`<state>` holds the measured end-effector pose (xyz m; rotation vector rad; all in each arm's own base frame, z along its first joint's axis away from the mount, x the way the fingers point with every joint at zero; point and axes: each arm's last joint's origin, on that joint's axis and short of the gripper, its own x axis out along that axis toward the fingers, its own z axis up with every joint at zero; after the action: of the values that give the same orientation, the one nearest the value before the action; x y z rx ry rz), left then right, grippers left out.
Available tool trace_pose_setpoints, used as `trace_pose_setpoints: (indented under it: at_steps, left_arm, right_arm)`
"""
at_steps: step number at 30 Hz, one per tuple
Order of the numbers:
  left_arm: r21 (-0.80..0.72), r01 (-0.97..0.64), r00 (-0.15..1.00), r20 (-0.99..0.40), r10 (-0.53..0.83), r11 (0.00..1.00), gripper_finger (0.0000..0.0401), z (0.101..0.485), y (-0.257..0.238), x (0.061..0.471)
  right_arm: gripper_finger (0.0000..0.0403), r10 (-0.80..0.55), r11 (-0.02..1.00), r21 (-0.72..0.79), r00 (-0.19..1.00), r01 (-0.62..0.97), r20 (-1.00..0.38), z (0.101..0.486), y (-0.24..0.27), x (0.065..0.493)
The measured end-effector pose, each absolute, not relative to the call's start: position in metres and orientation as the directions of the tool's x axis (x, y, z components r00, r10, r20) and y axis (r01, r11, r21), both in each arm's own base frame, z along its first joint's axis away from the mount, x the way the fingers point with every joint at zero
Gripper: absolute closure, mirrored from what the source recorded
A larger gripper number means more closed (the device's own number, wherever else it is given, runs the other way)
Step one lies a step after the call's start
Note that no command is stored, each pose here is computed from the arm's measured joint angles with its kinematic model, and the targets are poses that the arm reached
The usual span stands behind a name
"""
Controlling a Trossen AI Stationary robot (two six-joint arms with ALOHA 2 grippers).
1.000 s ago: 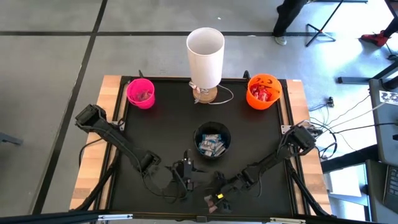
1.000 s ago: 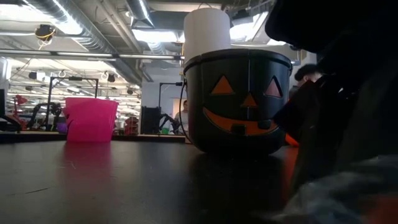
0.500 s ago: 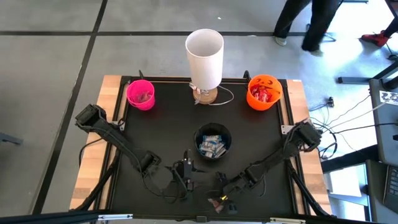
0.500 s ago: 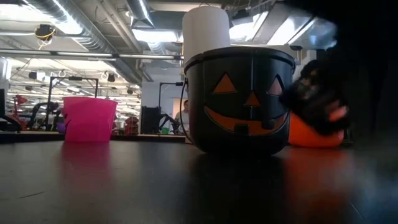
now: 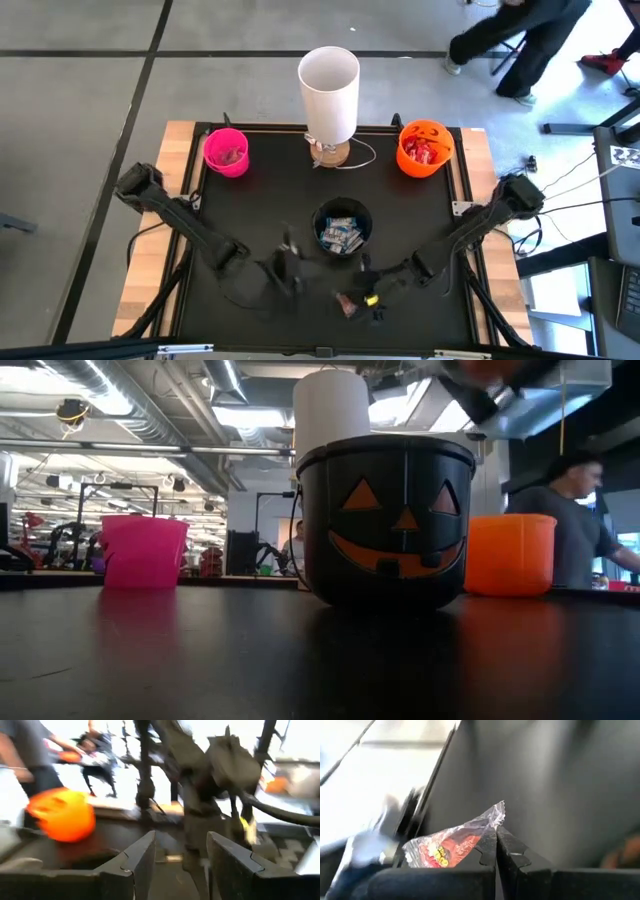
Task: Sort candy
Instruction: Put the orange gummy into the pink basket
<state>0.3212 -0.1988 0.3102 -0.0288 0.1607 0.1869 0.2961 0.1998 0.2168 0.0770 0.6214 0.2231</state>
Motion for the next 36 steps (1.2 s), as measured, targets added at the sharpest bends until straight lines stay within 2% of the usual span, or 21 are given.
trace_pose_setpoints:
  at_steps: [2,5,10,14,21,31,36]
  left_arm:
    - [-0.024,-0.260,0.959,-0.127,0.255,0.965,0.0233,0.331,-0.191,0.307]
    - [-0.060,-0.261,0.959,-0.128,0.252,0.964,0.0233,0.344,-0.186,0.296]
    - [-0.119,-0.256,0.956,-0.178,0.234,0.959,0.0233,0.338,-0.182,0.296]
    - [-0.145,-0.306,0.931,-0.253,0.264,0.941,0.0233,0.320,-0.178,0.305]
    - [-0.230,-0.412,0.901,-0.249,0.356,0.882,0.0228,0.307,-0.165,0.324]
    - [-0.288,-0.405,0.902,-0.285,0.326,0.868,0.0190,0.299,-0.147,0.341]
    - [-0.370,-0.369,0.918,-0.287,0.273,0.853,0.0186,0.300,-0.137,0.347]
  right_arm:
    - [0.0402,0.181,0.983,0.106,0.839,-0.147,-0.514,0.234,0.189,0.296]
    - [0.0402,0.067,0.998,0.015,0.897,-0.067,-0.437,0.258,0.173,0.294]
    - [0.0403,-0.138,0.986,-0.131,0.942,0.102,-0.305,0.290,0.147,0.289]
    - [0.0403,-0.232,0.962,-0.202,0.939,0.184,-0.253,0.300,0.136,0.288]
    - [0.0403,-0.282,0.940,-0.263,0.930,0.219,-0.234,0.302,0.136,0.288]
    - [0.0403,-0.315,0.920,-0.316,0.918,0.233,-0.240,0.300,0.134,0.287]
    - [0.0403,-0.316,0.917,-0.326,0.918,0.231,-0.239,0.300,0.134,0.287]
